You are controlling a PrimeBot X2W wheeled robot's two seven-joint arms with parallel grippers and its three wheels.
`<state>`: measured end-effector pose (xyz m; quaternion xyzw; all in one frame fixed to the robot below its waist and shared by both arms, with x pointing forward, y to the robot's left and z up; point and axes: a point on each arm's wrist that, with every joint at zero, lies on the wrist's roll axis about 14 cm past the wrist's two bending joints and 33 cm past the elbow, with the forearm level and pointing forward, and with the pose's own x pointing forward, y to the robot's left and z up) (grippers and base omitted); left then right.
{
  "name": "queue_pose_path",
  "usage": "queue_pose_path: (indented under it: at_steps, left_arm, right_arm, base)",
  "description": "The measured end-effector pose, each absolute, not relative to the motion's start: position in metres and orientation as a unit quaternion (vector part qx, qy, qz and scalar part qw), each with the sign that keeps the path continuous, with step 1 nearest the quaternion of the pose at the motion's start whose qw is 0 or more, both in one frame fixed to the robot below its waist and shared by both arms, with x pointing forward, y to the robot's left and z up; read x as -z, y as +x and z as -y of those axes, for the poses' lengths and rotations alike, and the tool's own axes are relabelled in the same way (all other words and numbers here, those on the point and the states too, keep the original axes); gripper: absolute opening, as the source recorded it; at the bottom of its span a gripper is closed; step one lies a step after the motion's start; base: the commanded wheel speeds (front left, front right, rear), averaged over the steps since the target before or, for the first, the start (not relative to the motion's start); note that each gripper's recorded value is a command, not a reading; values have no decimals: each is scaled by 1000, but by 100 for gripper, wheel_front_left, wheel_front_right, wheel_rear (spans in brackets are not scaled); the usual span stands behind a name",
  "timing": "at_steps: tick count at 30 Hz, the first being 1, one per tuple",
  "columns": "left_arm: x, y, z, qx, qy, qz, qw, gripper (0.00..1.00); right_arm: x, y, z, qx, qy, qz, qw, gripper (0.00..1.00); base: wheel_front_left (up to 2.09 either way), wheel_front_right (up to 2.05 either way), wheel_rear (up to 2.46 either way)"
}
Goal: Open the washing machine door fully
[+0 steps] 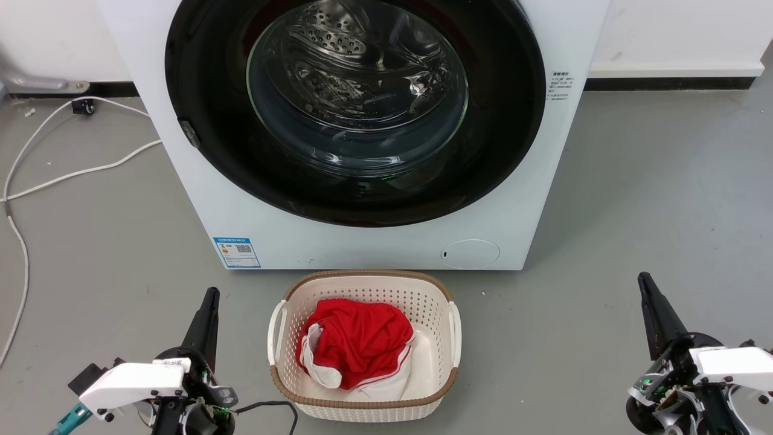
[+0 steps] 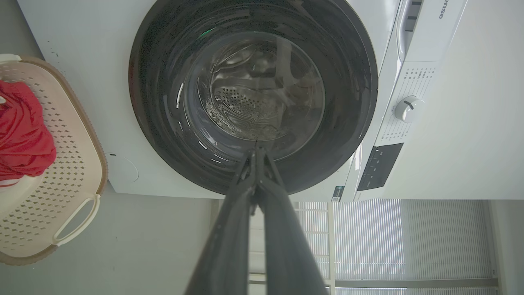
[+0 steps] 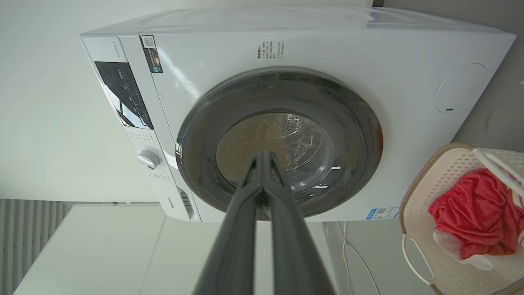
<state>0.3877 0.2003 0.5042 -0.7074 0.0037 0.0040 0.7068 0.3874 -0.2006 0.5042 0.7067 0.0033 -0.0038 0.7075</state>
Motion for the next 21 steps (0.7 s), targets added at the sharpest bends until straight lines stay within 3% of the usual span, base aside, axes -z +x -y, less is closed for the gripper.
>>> queue_pose_path:
  at_steps: [12, 13, 21]
  left_arm:
    - [-503, 387, -200, -6, -708, -5, 706, 0]
    - [-498, 386, -200, -11, -709, -9, 705, 100]
    - [-480, 377, -195, -31, -710, -27, 703, 100]
  right_arm:
    - [-503, 387, 201, 6, 707, -4, 708, 0]
    - [-498, 385, 201, 11, 707, -9, 707, 100]
    - [-483, 376, 202, 33, 708, -18, 706, 100]
  base:
    - [0, 0, 0]
    - [0, 0, 0]
    - [0, 0, 0]
